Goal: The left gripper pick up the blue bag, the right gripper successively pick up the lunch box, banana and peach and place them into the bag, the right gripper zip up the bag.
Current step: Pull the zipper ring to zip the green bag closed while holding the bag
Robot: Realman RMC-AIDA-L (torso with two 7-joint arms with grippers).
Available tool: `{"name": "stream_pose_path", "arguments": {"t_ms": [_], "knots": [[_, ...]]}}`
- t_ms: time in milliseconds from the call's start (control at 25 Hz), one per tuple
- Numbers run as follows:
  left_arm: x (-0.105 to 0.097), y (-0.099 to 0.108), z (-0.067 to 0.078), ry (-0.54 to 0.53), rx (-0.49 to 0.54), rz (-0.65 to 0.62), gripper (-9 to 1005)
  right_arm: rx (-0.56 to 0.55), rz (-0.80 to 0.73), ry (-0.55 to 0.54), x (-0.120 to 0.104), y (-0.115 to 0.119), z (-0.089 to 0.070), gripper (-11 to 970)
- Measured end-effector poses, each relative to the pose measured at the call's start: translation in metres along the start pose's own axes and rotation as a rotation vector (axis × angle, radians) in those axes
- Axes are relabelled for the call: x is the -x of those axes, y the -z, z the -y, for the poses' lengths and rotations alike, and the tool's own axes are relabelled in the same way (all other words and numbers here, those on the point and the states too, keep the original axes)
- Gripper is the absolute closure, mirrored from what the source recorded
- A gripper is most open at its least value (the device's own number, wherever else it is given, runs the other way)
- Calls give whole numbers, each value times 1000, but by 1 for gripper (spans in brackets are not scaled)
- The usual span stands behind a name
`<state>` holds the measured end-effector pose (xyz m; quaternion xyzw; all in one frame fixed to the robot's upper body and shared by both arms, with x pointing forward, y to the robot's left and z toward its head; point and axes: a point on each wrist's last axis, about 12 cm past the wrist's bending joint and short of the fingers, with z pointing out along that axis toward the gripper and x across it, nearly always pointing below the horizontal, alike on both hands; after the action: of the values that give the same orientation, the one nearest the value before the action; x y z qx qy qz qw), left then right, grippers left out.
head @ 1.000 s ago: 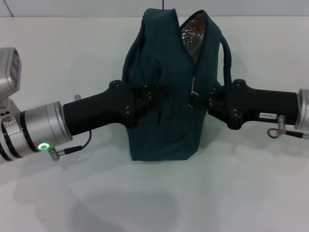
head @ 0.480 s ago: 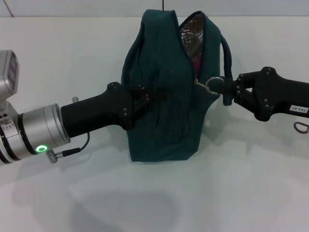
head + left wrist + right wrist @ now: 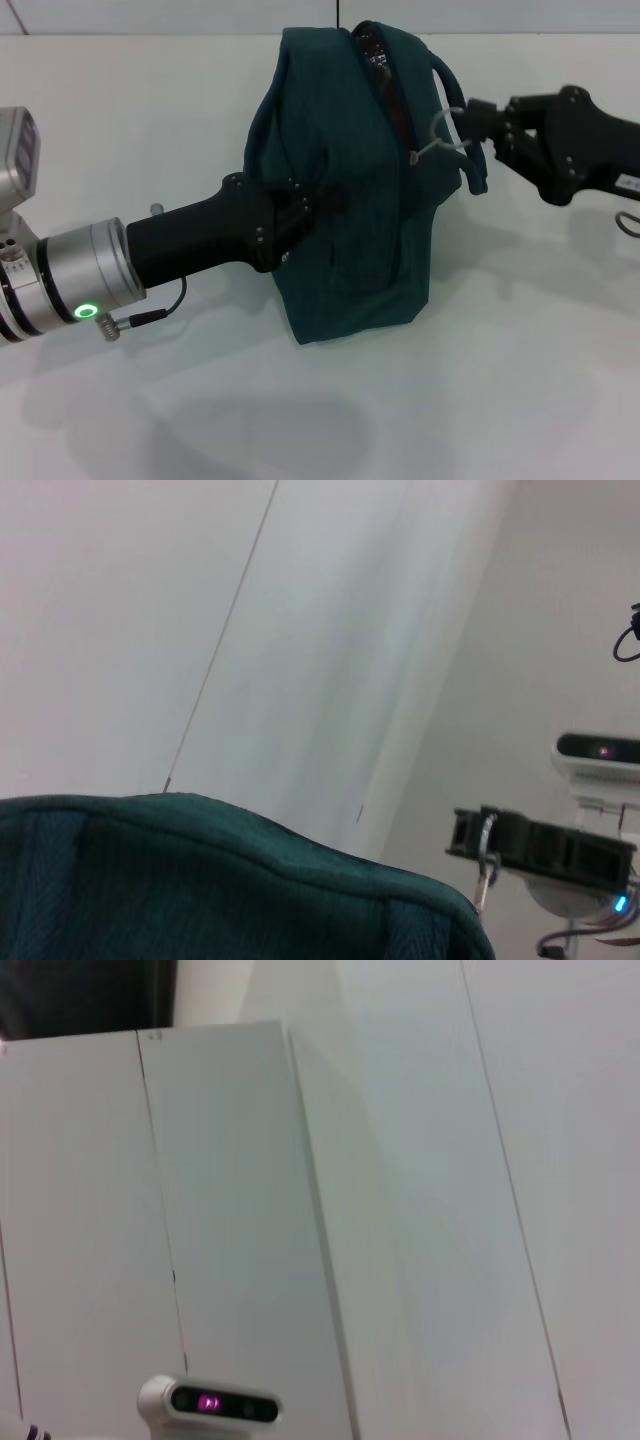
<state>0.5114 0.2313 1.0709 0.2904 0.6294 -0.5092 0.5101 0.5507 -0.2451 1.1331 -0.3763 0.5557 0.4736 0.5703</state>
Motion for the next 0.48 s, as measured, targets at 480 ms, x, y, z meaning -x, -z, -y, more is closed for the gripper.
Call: {"name": "stream_pose_path", "arguments": {"t_ms": [480], "knots": [[-2, -1, 4, -10, -31, -10, 952, 9, 4, 13, 3, -21, 9, 955]]}}
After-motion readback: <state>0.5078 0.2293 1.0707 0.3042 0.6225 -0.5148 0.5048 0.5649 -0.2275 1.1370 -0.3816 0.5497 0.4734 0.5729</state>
